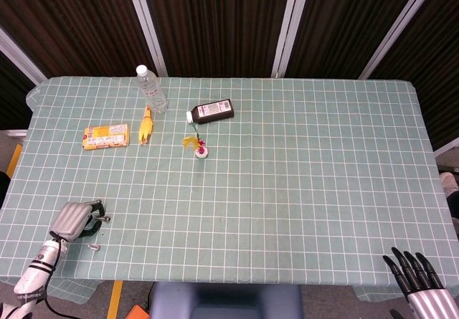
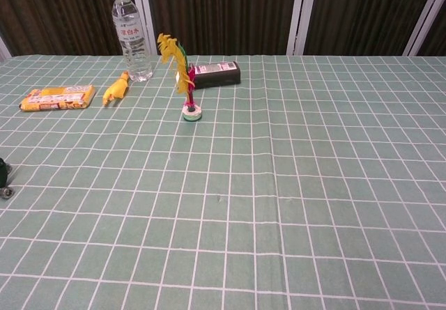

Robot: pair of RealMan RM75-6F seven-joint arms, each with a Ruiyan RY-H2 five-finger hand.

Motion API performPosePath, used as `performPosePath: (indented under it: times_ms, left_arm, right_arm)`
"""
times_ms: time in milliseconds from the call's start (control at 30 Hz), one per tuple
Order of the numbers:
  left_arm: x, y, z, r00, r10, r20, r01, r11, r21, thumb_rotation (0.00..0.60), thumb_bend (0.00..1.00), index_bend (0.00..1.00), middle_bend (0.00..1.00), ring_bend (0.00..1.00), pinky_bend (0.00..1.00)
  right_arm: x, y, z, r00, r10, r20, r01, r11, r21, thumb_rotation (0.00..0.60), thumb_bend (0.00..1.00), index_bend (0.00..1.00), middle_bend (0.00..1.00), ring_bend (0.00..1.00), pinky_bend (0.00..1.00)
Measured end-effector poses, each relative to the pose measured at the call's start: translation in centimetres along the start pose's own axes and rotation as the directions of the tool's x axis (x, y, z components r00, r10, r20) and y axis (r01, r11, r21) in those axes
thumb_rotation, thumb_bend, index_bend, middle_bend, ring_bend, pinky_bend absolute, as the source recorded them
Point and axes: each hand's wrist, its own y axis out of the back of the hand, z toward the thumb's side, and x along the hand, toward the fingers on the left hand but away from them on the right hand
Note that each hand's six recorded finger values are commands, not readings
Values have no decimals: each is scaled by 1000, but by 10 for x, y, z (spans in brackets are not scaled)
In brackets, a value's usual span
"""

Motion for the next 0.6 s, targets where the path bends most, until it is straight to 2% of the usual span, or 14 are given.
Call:
performPosePath:
  times_ms: [167,433,600]
  left_arm:
    - [1,-1,-2,1000,-10,-10,10,1000,-14,600,409,522,1000,1000,1000]
    - [-1,5,-8,1000,18,-23,-19,1000,-3,600,412,582,1000,1000,1000]
    - [-6,14,-8,999,42,-8,-41,999,19,600,410,580,1000,1000,1000]
  right_arm:
    - [0,-1,0,1000,5,-3,-4,1000,4,600,179,0,0,0,0]
    - [1,-1,0,1000,6,-3,-6,1000,4,600,180,0,0,0,0]
    - [0,-1,0,1000,9,-4,-9,1000,6,600,180,0,0,0,0]
